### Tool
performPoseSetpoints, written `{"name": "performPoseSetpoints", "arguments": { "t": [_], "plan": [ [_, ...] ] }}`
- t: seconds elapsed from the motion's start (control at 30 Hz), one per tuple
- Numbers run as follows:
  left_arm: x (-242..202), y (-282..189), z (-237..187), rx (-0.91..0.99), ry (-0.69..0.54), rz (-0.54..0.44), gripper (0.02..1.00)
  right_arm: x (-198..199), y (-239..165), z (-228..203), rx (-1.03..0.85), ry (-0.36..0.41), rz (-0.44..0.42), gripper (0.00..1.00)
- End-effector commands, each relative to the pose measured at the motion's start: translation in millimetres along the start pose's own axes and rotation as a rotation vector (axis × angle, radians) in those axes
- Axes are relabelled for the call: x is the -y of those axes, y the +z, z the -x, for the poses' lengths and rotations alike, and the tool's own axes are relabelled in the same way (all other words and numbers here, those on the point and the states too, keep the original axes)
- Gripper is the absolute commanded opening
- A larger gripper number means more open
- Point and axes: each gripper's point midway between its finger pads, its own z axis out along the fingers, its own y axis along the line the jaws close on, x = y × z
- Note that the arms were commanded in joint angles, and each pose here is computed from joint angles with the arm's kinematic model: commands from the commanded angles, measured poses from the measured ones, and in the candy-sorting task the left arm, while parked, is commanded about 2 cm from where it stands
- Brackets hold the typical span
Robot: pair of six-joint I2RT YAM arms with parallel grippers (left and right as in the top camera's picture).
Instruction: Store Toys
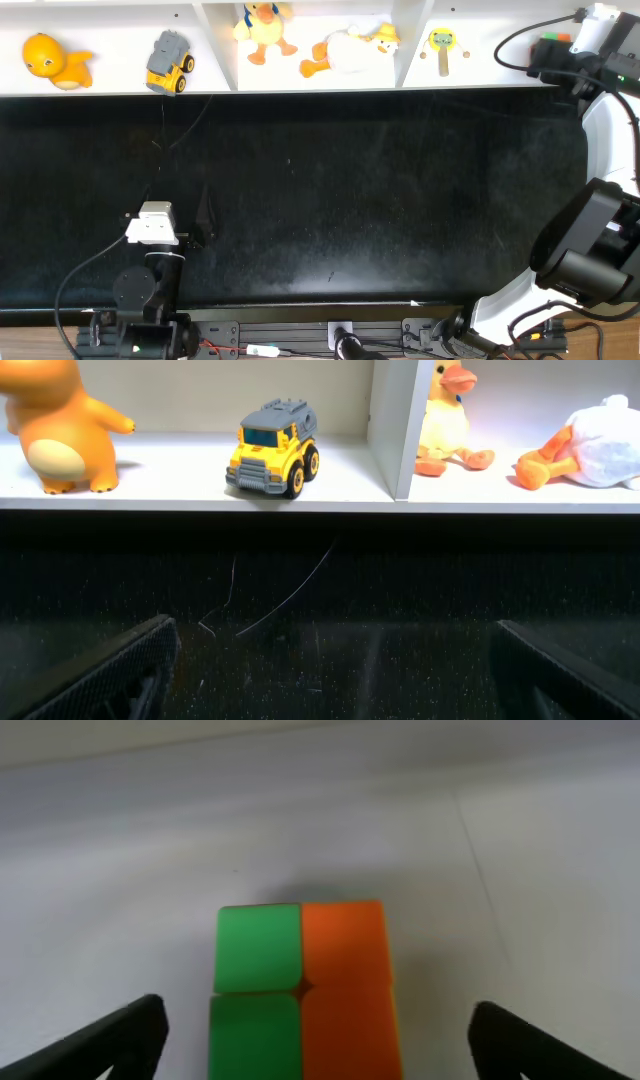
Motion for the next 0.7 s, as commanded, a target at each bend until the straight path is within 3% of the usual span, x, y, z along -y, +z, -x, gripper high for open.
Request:
{"name": "performPoseSetpoints", "arguments": {
  "t": [0.03, 0.17, 0.37, 0.5, 0.57, 0.7],
  "plan": [
    [0.2, -0.5, 0.7, 0.007, 0.022, 0.001, 0.998, -2.0, -28.3, 15.0, 0.022, -0.014, -0.046, 0.998],
    [0.2, -0.5, 0.7, 0.007, 0.022, 0.001, 0.998, 5.1, -53.2, -4.6, 0.007, -0.016, -0.147, 0.993],
    [0.2, -0.5, 0.7, 0.007, 0.022, 0.001, 0.998, -5.4, -86.1, -82.3, -0.069, -0.002, -0.178, 0.996],
    [0.2, -0.5, 0.7, 0.007, 0.022, 0.001, 0.998, -39.6, -109.5, -133.6, -0.057, 0.038, -0.142, 0.996],
    [0.3, -0.5, 0.7, 0.007, 0.022, 0.0, 0.998, -66.6, -119.0, -149.6, -0.018, 0.023, -0.1, 0.996],
    [0.2, -0.5, 0.7, 0.007, 0.022, 0.001, 0.998, -109.1, -133.4, -171.3, 0.063, 0.077, -0.026, 0.996]
  ]
}}
